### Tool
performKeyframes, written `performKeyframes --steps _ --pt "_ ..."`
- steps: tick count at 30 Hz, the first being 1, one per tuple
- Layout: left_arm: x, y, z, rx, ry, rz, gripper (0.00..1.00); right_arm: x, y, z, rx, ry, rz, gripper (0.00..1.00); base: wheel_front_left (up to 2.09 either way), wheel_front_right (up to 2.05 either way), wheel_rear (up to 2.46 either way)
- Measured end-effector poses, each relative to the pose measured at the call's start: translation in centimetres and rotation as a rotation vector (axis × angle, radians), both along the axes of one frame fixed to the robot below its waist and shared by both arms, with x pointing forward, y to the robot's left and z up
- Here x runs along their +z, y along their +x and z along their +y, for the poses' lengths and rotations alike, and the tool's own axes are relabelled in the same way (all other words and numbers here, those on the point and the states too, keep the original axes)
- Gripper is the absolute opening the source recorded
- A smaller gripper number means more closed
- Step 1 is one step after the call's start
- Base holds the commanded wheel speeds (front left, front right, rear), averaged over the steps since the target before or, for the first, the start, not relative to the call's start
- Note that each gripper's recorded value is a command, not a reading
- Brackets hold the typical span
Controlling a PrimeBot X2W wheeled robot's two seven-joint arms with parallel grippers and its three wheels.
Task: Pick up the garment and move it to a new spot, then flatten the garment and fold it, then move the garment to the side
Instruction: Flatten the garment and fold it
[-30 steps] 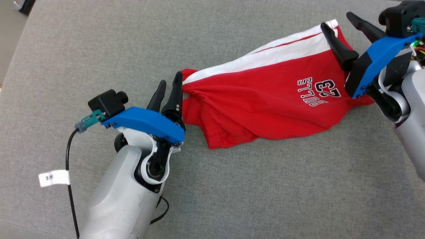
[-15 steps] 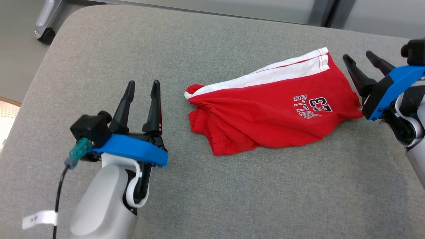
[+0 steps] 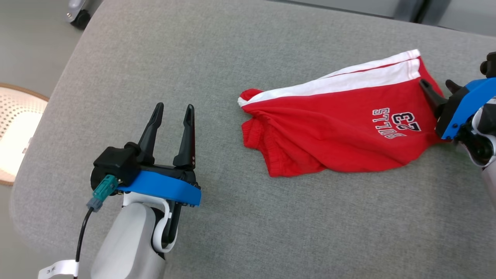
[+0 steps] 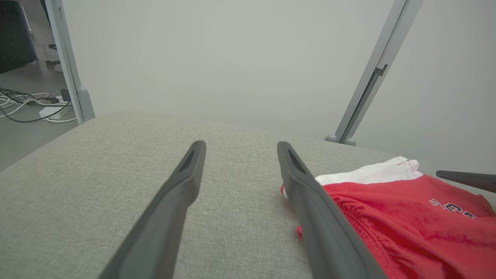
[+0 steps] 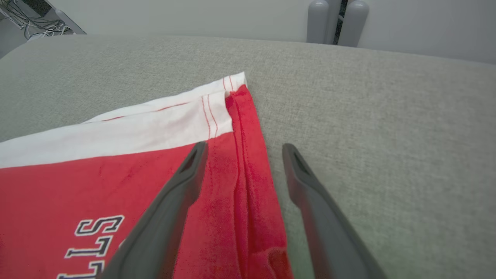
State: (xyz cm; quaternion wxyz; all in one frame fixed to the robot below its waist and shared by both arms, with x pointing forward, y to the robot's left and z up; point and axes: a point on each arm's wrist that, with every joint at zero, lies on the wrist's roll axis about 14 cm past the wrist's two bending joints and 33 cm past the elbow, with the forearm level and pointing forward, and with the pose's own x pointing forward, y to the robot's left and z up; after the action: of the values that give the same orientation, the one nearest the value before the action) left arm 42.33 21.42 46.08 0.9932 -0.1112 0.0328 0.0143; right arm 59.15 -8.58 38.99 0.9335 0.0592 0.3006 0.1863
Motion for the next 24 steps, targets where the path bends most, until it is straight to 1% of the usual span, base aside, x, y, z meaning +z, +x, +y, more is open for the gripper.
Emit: performKeyframes --steps 5,10,11,12,13,14,18,24 --pt "-0.5 -0.2 0.6 0.022 0.003 0.013 1.0 -2.3 0.9 0.0 0.003 -0.088 0.071 1.0 0.0 0.0 0.0" --pt "-1.0 -0.4 1.2 0.042 0.005 0.028 1.0 -3.4 1.4 1.1 0.012 -0.103 0.107 1.0 0.0 0.0 0.0" --pt "-1.0 -0.4 1.2 0.042 0.004 0.029 1.0 -3.5 1.4 1.3 0.015 -0.105 0.114 0.92 0.0 0.0 0.0" --pt "-1.0 -0.4 1.2 0.043 0.003 0.029 1.0 -3.5 1.3 1.4 0.018 -0.107 0.121 0.38 0.0 0.0 0.0" --pt "-1.0 -0.3 1.2 0.045 0.002 0.028 1.0 -3.6 1.2 1.6 0.022 -0.109 0.125 0.05 0.0 0.0 0.0" --pt "-1.0 -0.3 1.2 0.045 0.001 0.027 1.0 -3.5 1.1 1.7 0.026 -0.111 0.123 0.0 0.0 0.0 0.0" --pt "-0.7 0.0 0.7 0.033 -0.012 0.015 1.0 -3.1 0.2 2.7 0.058 -0.095 0.098 0.0 0.0 0.0 0.0" --pt "-0.4 0.4 -0.5 -0.001 -0.028 -0.001 1.0 -1.6 -0.9 0.9 0.031 -0.063 0.019 0.0 0.0 0.0 0.0"
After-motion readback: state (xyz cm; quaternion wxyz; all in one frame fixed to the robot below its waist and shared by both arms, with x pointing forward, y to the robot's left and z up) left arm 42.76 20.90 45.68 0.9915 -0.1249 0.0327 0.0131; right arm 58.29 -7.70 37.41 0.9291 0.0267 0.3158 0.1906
